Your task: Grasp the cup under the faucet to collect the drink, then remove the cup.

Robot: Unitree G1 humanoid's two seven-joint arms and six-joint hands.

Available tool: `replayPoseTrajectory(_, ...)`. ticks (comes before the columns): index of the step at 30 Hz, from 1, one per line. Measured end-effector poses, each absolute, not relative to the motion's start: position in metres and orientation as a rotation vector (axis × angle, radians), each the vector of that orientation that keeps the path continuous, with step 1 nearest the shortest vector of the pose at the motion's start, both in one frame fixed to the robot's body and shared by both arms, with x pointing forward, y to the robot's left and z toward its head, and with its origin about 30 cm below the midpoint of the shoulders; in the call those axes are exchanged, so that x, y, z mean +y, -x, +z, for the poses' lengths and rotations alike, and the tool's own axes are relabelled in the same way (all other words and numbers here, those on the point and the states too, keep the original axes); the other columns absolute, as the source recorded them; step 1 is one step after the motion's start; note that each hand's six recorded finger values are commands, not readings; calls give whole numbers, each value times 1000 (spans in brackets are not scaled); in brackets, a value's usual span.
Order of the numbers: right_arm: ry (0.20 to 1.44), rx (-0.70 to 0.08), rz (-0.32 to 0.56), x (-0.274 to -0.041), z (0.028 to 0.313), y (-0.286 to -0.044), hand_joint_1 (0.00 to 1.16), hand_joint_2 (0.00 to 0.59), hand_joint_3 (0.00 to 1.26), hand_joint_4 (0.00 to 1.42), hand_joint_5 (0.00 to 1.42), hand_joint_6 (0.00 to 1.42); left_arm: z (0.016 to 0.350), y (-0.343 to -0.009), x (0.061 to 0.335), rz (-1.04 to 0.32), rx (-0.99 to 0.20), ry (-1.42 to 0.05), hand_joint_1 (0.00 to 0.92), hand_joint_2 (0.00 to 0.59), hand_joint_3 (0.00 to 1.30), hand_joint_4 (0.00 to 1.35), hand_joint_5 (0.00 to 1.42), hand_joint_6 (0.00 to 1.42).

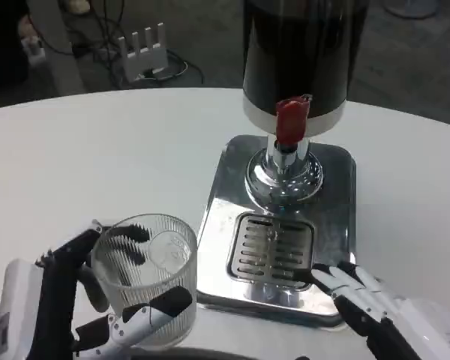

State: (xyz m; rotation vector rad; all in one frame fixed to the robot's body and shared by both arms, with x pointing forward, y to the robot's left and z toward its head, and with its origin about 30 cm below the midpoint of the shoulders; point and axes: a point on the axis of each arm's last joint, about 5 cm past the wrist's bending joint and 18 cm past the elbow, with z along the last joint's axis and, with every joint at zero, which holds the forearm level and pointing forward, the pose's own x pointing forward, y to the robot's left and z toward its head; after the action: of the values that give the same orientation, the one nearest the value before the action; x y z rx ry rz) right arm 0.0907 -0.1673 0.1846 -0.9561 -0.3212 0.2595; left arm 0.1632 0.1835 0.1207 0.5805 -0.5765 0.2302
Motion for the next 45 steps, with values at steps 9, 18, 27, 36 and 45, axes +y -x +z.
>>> replayPoseTrajectory(9, 961, -306, 228, -172, 186, -93, 439, 420, 145, 73, 0, 0, 123, -197, 189, 192, -619, -638, 593, 35, 790, 820, 944, 1168)
replayPoseTrajectory(18, 957, -290, 218, -174, 186, -93, 439, 420, 145, 73, 0, 0, 125, -234, 182, 222, -658, -685, 596, 34, 790, 814, 944, 1168)
replayPoseTrajectory(27, 956, -292, 208, -173, 186, -95, 439, 420, 145, 73, 0, 0, 116, -265, 166, 232, -621, -708, 596, 33, 801, 813, 944, 1169)
replayPoseTrajectory(36, 967, -282, 193, -176, 187, -96, 439, 420, 145, 73, 0, 0, 120, -297, 159, 156, -600, -819, 576, 19, 806, 813, 955, 1184)
replayPoseTrajectory(45, 962, -250, 179, -181, 186, -92, 439, 420, 145, 73, 0, 0, 130, -314, 140, 102, -638, -850, 558, 24, 806, 813, 955, 1184)
